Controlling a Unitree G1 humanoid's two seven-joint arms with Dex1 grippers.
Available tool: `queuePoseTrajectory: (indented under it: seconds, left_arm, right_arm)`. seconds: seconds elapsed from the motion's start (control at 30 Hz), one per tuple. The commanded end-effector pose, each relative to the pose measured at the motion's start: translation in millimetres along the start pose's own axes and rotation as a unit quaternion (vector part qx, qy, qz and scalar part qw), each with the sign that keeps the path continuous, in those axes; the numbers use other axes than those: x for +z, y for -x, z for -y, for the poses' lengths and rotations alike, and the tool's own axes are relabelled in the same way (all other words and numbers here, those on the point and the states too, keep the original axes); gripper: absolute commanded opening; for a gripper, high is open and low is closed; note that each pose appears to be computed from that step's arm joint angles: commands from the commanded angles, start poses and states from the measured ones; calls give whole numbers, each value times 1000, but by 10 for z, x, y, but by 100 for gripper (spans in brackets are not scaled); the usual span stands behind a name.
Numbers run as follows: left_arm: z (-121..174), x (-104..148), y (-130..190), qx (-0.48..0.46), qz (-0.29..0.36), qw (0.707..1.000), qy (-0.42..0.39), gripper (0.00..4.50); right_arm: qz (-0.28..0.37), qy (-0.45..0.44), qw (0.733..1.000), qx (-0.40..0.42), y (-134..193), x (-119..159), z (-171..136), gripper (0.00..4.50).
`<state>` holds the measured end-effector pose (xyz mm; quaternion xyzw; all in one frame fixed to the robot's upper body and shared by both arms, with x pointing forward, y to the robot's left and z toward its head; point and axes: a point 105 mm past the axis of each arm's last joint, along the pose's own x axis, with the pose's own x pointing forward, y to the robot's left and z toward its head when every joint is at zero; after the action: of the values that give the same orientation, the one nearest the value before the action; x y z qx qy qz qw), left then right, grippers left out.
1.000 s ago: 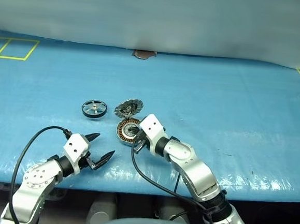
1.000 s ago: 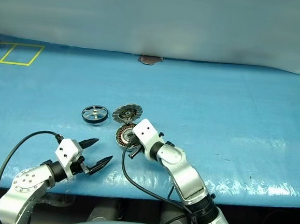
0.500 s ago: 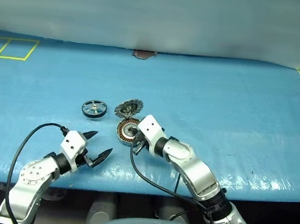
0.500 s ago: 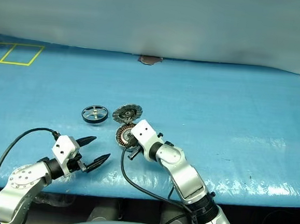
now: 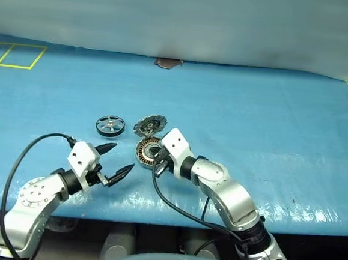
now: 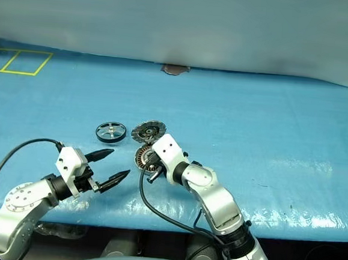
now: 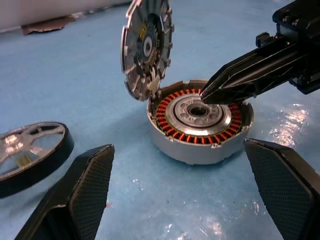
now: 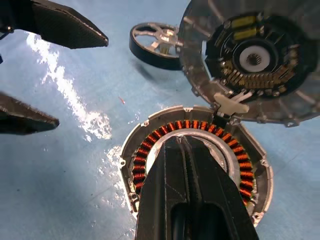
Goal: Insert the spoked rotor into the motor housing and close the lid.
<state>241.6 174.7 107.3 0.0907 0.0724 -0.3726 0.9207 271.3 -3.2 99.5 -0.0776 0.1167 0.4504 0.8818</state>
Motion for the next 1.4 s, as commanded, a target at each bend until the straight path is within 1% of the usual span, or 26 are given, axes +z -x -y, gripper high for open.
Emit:
queuePoseTrajectory:
  seconds: [0.03,0.1,0.2,0.3,0.37,0.47,0.57,0.6,0.63,0.73,0.8,0.87,0.93,1.0,1.07,1.13,1.4]
  left_arm:
    - [-107,251,56,-21,-3,1000,-14,450]
    - [-231,297,85,-38,-33,998,-25,450]
    - [-442,382,102,-65,-62,995,-32,450]
    - [-708,341,115,-78,-128,988,-38,450]
    - [-857,344,108,-81,-154,984,-40,450]
    - [-1069,332,61,-84,-190,977,-36,392]
    - [-1178,300,17,-96,-216,971,-33,294]
    - [-1207,298,-9,-100,-220,970,-40,255]
    - [-1254,298,-42,-97,-225,968,-51,227]
    - [-1350,282,-103,-99,-243,961,-81,227]
    - [-1395,300,-139,-102,-244,959,-105,227]
    - [-1424,353,-213,-112,-235,954,-148,227]
    - [-1443,359,-254,-122,-244,945,-181,227]
    - [-1435,405,-335,-135,-236,936,-224,227]
    - [-1429,438,-391,-141,-227,931,-247,227]
    - [-1360,418,-447,-175,-237,915,-276,227]
    - [-1256,333,-524,-244,-270,876,-317,227]
  right_arm:
    - [29,1,1000,-11,147,129,55,7]
    - [24,2,999,-27,213,93,121,7]
    - [19,-2,999,-44,280,44,195,7]
    - [13,-3,998,-60,318,-4,248,7]
    - [12,-7,998,-69,335,-21,271,7]
    - [12,-14,996,-83,354,-56,291,0]
    - [13,-21,996,-90,351,-76,283,0]
    - [13,-23,995,-93,352,-87,278,0]
    - [14,-27,995,-96,357,-95,274,0]
    - [17,-35,994,-106,374,-117,272,0]
    - [17,-39,993,-112,380,-131,278,0]
    - [17,-42,992,-120,391,-155,291,0]
    - [18,-45,991,-124,391,-162,293,0]
    - [20,-47,990,-128,391,-169,295,0]
    - [21,-48,990,-130,390,-173,295,0]
    - [23,-51,989,-135,393,-174,301,0]
    - [27,-56,987,-147,415,-175,328,0]
